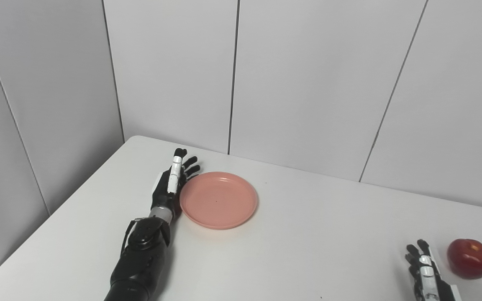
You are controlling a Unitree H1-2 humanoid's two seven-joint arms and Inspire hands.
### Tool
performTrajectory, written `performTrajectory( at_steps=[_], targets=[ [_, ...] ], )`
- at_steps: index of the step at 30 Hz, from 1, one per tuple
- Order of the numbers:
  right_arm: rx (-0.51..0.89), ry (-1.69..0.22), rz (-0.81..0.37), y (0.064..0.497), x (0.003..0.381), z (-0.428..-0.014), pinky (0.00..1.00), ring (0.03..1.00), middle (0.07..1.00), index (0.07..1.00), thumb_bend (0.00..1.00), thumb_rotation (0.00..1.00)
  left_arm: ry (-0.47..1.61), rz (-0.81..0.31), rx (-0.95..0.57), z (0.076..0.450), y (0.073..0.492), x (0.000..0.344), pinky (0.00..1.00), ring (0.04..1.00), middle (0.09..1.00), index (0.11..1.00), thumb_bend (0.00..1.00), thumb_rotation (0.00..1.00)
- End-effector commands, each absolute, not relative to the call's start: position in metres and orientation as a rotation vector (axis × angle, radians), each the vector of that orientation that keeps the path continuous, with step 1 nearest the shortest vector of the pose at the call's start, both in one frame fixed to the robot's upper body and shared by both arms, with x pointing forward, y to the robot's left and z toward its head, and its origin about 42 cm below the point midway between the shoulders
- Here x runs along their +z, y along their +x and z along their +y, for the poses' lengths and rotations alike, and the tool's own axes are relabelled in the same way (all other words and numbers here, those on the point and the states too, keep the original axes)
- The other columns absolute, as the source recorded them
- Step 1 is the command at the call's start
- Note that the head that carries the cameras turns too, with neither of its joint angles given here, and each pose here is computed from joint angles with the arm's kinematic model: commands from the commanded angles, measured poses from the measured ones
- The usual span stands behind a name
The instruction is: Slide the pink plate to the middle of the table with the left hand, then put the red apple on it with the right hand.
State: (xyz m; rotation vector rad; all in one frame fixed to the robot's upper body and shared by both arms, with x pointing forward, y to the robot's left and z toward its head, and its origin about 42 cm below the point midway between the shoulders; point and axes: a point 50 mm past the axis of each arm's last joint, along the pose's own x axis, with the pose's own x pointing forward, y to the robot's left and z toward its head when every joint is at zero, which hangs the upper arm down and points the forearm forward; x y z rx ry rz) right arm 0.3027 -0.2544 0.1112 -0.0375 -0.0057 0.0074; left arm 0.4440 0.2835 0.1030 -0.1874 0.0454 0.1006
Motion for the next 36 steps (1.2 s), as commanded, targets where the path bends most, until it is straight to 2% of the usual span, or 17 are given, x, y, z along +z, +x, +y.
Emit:
performTrajectory(
  at_steps=[1, 5, 22, 36],
  targets=[
    [0.045, -0.017, 0.013, 0.304, 0.111, -0.243, 1.00, 0.962, 0.942, 0.981, 0.73, 1.00, -0.201, 0.133, 0.075, 0.272, 0.439, 0.086, 0.82, 0.857, 0.890, 0.936, 0.75, 0.96],
    [0.047, -0.023, 0.015, 0.304, 0.112, -0.242, 1.00, 0.958, 0.942, 0.980, 0.73, 1.00, -0.196, 0.145, 0.068, 0.263, 0.438, 0.084, 0.81, 0.833, 0.870, 0.915, 0.76, 0.95],
    [0.046, -0.032, 0.018, 0.304, 0.115, -0.235, 1.00, 0.940, 0.929, 0.972, 0.73, 1.00, -0.177, 0.182, -0.017, 0.231, 0.429, 0.070, 0.83, 0.843, 0.878, 0.930, 0.79, 0.96],
    [0.045, -0.035, 0.021, 0.303, 0.118, -0.226, 1.00, 0.929, 0.924, 0.963, 0.71, 1.00, -0.191, 0.200, -0.057, 0.211, 0.419, 0.063, 0.82, 0.835, 0.874, 0.927, 0.76, 0.97]
  ],
)
